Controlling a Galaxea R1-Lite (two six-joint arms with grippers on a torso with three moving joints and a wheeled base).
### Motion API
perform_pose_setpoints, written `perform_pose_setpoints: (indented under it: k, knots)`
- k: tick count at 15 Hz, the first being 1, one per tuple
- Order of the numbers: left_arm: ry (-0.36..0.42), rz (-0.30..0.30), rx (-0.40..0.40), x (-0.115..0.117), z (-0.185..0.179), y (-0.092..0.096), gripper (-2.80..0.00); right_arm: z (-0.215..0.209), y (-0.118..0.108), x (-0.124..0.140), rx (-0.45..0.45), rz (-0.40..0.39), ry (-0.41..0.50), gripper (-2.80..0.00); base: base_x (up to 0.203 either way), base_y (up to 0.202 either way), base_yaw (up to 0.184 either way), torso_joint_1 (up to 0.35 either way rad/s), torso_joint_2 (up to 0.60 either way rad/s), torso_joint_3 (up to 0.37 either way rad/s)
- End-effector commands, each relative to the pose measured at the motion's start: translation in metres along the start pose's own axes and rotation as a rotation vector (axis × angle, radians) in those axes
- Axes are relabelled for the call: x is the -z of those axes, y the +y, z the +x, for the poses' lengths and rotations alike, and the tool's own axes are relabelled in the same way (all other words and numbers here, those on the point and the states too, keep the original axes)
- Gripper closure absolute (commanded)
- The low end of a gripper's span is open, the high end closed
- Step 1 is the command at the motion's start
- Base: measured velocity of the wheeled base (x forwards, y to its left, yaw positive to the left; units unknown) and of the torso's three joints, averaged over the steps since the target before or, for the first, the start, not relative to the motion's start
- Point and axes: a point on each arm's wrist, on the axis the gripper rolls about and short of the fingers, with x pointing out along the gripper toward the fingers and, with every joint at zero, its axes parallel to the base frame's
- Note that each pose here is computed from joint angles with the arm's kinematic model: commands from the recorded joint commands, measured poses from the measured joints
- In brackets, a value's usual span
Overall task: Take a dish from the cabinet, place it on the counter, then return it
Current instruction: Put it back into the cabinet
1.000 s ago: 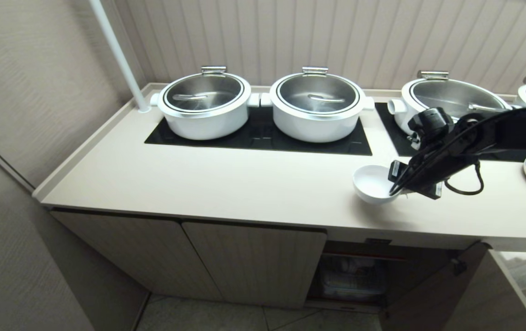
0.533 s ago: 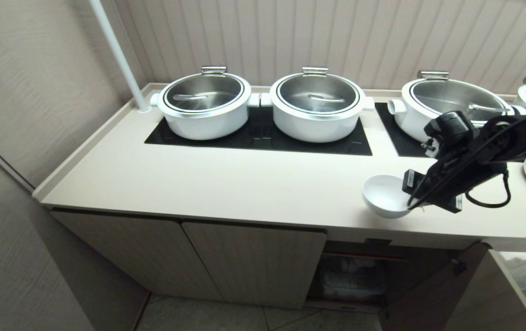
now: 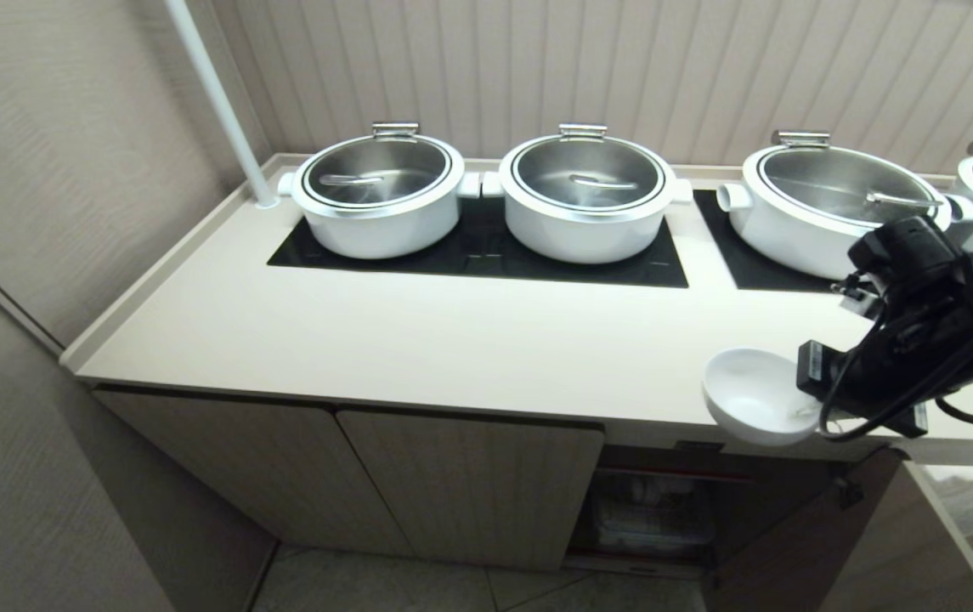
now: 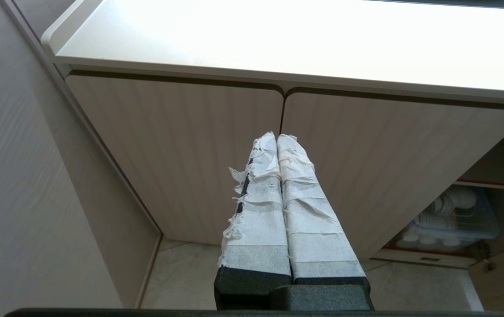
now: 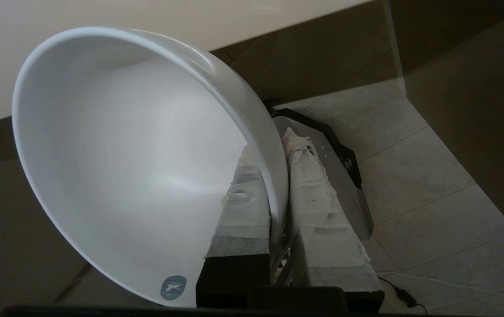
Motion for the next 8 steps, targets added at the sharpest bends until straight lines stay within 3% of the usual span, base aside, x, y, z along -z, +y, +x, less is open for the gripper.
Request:
perform_pose_setpoints:
  k: [1, 8]
  knots:
    - [-0.001, -0.001, -0.001, 0.0, 0.0, 0.0, 0.0, -0.028, -0.005, 0.016, -0.025, -0.007, -0.037, 0.0, 0.0, 0.0, 0.0, 0.0, 0.0, 0.0]
    - [-0.001, -0.001, 0.0, 0.0, 0.0, 0.0, 0.0, -0.061, -0.026, 0.072, -0.049, -0.036, -0.029, 0.0, 0.0, 0.0, 0.0, 0.0, 0.0, 0.0]
